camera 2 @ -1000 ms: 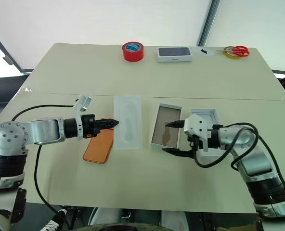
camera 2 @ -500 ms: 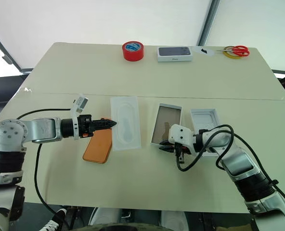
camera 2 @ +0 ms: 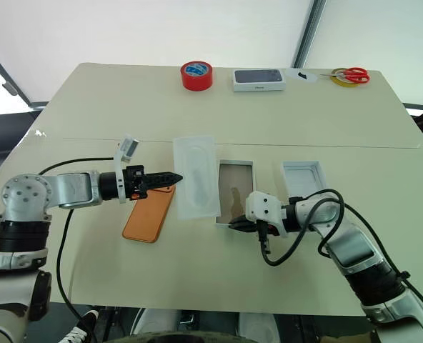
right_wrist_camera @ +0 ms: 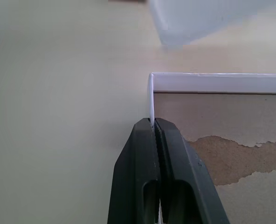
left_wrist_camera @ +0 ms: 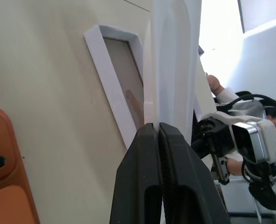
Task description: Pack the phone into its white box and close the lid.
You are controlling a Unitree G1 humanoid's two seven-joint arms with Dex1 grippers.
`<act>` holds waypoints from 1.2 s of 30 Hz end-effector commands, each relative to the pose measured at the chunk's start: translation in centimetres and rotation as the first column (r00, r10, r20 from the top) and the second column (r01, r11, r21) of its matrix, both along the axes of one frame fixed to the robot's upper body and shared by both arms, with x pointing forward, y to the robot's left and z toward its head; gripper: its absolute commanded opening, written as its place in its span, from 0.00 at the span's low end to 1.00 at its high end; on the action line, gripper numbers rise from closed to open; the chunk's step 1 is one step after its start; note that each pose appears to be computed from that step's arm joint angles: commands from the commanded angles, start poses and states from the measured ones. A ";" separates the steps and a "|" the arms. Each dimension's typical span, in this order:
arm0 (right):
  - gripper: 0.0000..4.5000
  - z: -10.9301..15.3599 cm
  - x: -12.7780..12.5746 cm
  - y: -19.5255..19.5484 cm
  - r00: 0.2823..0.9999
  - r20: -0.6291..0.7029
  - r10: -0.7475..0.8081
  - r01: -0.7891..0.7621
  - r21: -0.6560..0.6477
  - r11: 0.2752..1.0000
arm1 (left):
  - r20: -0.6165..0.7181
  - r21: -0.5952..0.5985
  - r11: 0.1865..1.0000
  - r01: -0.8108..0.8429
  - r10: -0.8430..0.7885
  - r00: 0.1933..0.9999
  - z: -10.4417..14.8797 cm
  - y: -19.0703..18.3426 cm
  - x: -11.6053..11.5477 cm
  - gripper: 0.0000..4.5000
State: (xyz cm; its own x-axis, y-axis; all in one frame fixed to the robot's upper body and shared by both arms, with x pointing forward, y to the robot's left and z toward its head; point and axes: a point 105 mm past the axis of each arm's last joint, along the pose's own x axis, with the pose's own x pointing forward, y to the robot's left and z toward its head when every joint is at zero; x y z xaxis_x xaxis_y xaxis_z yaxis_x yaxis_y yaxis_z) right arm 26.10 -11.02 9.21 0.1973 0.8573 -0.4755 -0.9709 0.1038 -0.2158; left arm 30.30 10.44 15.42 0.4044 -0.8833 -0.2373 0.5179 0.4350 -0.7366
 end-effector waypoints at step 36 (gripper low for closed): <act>0.65 7.8 5.0 -5.7 0.921 0.285 -0.266 0.234 0.142 0.962 | 0.308 0.104 0.993 0.063 -0.093 0.947 1.2 -4.7 4.0 0.65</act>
State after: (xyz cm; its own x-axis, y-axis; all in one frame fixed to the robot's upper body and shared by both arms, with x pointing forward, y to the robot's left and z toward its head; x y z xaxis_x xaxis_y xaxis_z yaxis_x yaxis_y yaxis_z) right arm 31.08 -18.17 15.01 0.5387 0.7722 -0.3367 -0.8192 0.3868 -0.4235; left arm 33.80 5.69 13.98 0.3632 -0.8905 -0.2739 0.6657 0.4537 -0.5925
